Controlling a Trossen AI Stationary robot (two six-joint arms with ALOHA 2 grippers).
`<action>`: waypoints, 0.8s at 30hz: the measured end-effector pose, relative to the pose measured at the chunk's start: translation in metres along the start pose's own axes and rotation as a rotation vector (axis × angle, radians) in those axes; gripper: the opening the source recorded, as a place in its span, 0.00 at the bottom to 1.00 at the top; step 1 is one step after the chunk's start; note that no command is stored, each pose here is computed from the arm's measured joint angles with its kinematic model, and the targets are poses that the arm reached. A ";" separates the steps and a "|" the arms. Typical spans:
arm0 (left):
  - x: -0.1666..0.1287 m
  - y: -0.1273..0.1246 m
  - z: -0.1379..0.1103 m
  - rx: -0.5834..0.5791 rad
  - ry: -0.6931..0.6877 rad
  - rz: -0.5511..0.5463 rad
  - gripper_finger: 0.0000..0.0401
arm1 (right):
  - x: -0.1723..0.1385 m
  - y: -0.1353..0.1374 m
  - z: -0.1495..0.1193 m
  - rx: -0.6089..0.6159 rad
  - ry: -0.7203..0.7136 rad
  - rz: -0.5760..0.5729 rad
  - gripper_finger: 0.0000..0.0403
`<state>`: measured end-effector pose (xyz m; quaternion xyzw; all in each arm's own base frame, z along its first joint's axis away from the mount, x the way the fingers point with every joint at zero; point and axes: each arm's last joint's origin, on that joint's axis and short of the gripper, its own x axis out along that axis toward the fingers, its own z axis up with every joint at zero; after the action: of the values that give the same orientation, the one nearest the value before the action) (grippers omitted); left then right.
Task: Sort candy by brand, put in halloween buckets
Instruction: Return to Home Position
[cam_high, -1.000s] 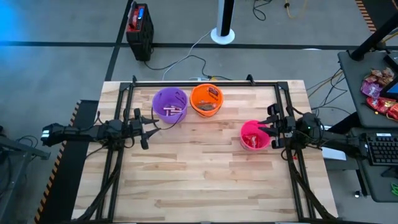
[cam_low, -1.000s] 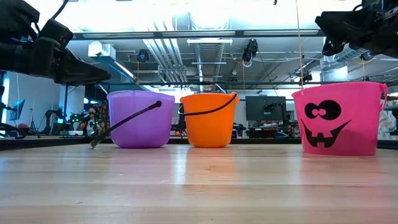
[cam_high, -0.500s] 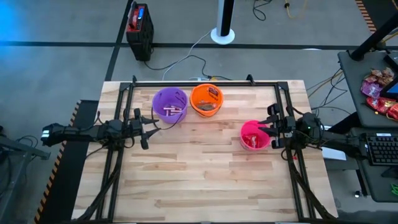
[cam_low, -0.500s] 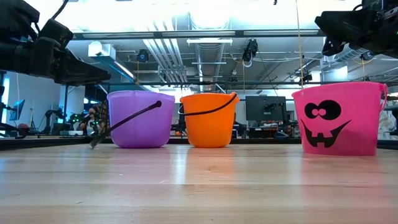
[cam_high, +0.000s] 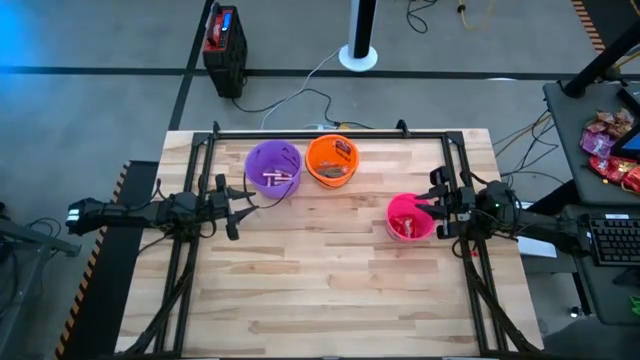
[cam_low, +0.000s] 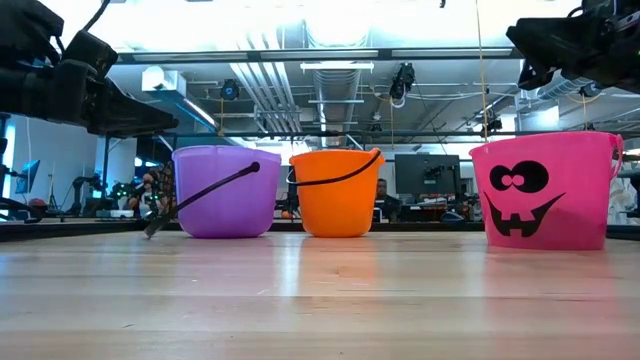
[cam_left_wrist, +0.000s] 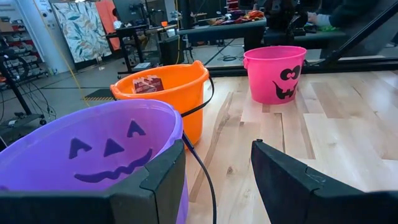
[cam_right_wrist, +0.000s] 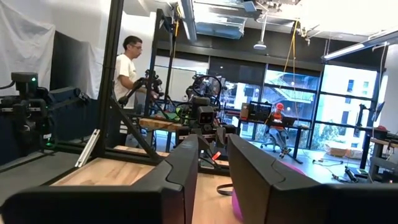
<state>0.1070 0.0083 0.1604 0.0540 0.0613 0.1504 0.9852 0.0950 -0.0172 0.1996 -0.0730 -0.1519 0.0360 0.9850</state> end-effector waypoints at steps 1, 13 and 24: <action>0.000 0.000 0.000 0.000 0.000 0.001 0.42 | 0.000 0.000 0.000 0.000 0.000 0.000 0.21; 0.000 0.000 0.000 0.000 0.000 0.000 0.42 | 0.000 0.000 0.000 0.000 0.000 0.000 0.19; 0.000 0.000 0.000 0.000 0.000 0.001 0.42 | 0.000 0.000 0.000 0.000 -0.001 0.000 0.19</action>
<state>0.1070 0.0084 0.1604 0.0540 0.0613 0.1508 0.9852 0.0950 -0.0171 0.1997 -0.0731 -0.1522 0.0362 0.9850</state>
